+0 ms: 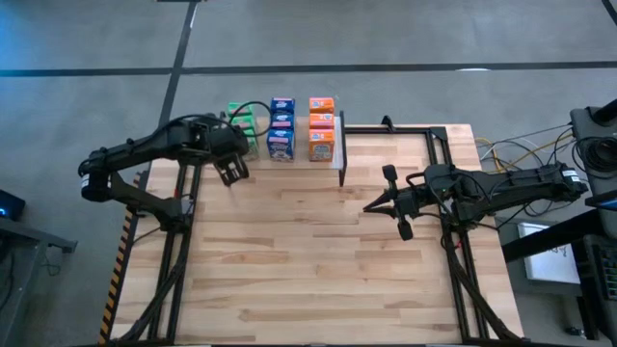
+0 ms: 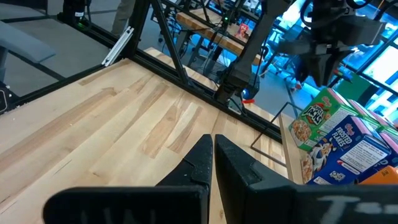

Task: Stack cereal on shelf
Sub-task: Put the green cereal box on the shelf aligned with the other green cereal boxes

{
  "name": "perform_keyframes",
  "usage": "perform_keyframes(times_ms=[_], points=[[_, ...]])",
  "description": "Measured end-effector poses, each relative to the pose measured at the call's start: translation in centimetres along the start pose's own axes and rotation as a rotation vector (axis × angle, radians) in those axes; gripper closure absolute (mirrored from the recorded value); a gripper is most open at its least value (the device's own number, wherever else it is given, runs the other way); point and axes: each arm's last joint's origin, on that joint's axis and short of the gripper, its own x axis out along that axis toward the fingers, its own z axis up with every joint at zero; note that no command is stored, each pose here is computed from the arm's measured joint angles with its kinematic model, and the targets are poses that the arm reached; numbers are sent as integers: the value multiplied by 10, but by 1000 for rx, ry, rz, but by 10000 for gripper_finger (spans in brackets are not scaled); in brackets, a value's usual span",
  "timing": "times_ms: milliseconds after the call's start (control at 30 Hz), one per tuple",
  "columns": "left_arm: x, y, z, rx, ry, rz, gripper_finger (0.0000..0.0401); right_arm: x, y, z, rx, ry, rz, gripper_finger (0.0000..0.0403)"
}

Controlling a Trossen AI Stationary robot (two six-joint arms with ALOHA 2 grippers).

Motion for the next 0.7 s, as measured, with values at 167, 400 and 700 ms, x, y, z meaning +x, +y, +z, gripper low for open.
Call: perform_keyframes(times_ms=[167, 400, 700], points=[[0, 1, 0, -1, -5, 19, 360, 0, 0, 0, -1, 0, 0, 394], [0, -2, 1, 6, -3, -74, 360, 0, 0, 0, 0, 0, 0, 394], [16, -12, 1, 58, 3, -72, 360, 0, 0, 0, 0, 0, 1, 394]])
